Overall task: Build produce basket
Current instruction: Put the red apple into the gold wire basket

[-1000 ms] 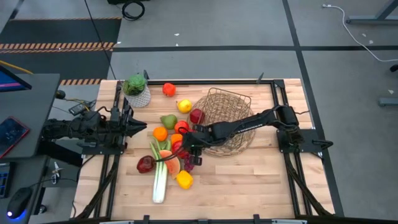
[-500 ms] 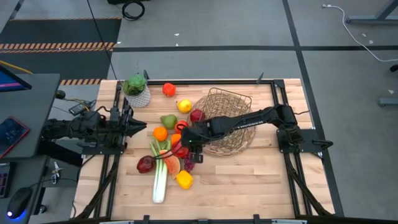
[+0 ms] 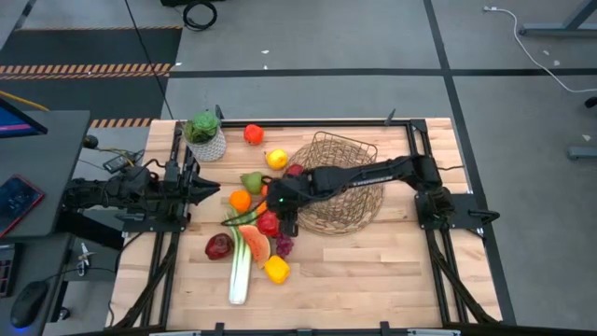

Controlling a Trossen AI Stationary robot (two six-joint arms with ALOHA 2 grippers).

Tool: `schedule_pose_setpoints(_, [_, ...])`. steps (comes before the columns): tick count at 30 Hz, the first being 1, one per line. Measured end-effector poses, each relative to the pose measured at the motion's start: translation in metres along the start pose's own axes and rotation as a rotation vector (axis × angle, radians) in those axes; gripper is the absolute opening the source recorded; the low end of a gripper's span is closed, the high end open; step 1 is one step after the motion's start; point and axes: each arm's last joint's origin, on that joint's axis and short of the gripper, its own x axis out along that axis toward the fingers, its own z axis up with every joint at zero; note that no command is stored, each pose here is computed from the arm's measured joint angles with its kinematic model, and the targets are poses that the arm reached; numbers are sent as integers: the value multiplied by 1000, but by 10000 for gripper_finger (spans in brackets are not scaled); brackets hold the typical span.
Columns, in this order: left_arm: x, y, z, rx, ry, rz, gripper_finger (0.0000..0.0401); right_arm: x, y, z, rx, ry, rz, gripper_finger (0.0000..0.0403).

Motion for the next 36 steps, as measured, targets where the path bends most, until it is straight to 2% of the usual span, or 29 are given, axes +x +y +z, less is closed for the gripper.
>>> schedule_pose_setpoints(8, [0, 0, 0, 1, 3, 2, 52, 18, 22, -12, -4, 73, -38, 122])
schedule_pose_setpoints(12, [1, 0, 0, 1, 6, 3, 52, 19, 22, -12, 2, 61, -80, 122])
schedule_pose_setpoints(27, [2, 0, -2, 1, 19, 5, 52, 40, 24, -19, -44, 106, -94, 121])
schedule_pose_setpoints(36, [2, 0, -2, 1, 19, 5, 52, 40, 25, -19, -52, 101, -92, 93])
